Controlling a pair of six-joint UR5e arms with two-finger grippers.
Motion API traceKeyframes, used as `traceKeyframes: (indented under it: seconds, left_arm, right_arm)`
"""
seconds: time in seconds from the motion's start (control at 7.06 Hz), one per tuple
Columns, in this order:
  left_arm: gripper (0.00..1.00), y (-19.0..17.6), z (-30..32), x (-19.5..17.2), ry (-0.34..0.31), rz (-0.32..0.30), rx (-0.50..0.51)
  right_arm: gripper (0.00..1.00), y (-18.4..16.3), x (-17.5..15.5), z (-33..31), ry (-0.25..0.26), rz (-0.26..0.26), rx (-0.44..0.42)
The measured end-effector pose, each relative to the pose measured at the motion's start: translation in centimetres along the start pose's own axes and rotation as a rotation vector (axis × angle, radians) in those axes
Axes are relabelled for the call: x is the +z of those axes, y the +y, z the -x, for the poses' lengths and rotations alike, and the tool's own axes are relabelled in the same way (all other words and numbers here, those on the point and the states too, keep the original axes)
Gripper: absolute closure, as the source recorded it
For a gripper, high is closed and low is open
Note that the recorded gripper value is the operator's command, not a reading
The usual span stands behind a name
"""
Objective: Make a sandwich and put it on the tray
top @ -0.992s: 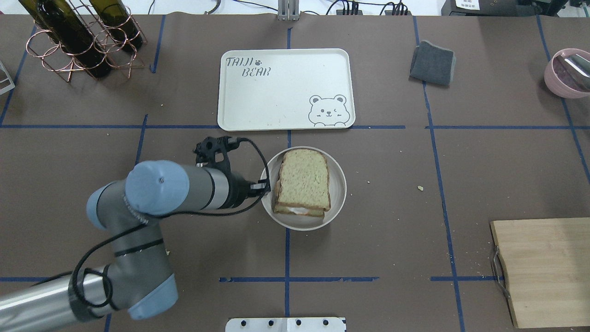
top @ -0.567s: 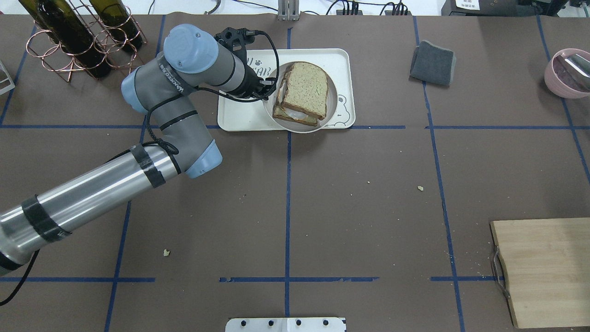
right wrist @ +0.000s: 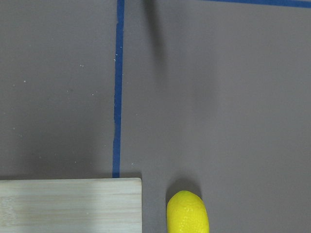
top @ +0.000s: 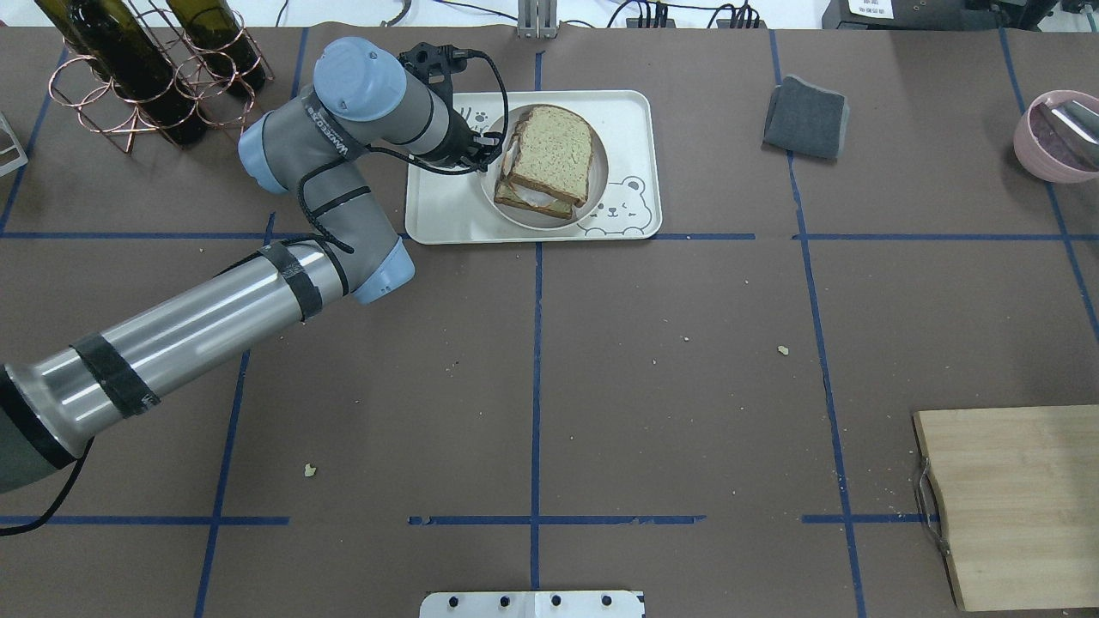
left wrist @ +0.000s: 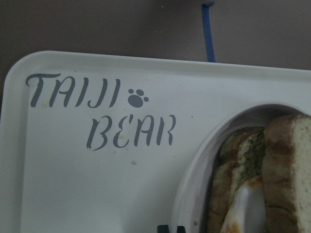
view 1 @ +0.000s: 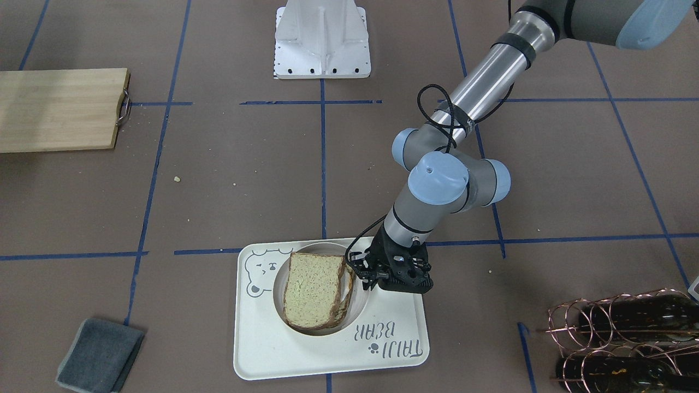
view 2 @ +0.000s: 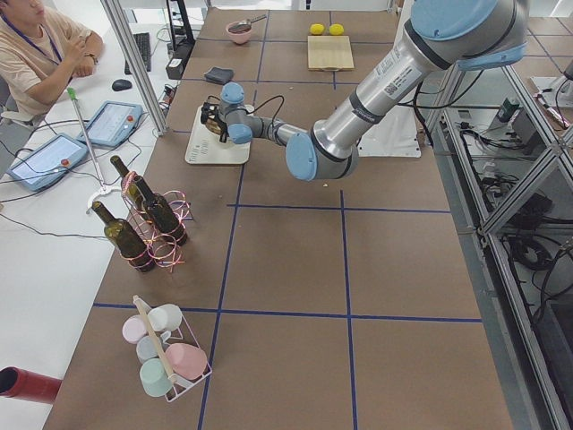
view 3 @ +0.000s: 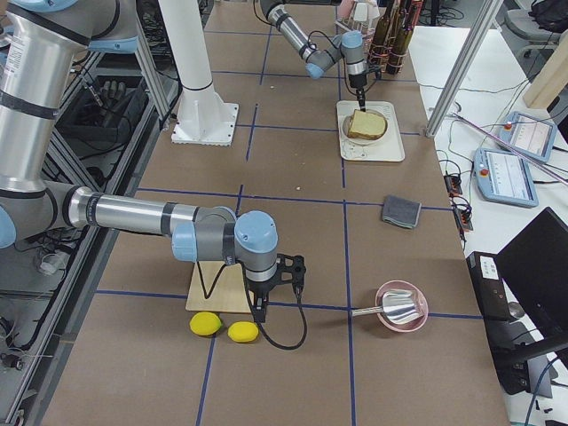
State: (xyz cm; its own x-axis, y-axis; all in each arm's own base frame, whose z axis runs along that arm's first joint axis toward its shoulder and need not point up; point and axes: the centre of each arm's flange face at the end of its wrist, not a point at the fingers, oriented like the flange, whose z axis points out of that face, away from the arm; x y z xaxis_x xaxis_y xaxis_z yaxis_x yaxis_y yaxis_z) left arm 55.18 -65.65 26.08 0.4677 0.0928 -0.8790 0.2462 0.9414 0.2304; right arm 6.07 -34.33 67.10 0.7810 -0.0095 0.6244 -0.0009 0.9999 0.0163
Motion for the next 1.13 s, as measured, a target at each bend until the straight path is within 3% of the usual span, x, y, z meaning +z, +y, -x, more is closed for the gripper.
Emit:
traceKeyframes:
  seconds: [0.28, 0.57, 1.13]
  left_arm:
    - [0.00, -0.4, 0.2, -0.6, 0.005, -0.011, 0.064]
    - [0.00, -0.9, 2.1, -4.3, 0.013, -0.035, 0.108]
    - [0.00, 7.0, 12.5, -18.6, -0.071, 0.041, 0.242]
  right_arm:
    - [0.00, 0.2, 0.1, -0.1, -0.001, 0.004, 0.004]
    - [0.00, 0.3, 0.6, -0.5, -0.002, 0.013, 0.011]
    - [0.00, -0.1, 0.5, -0.4, -0.003, 0.009, 0.009]
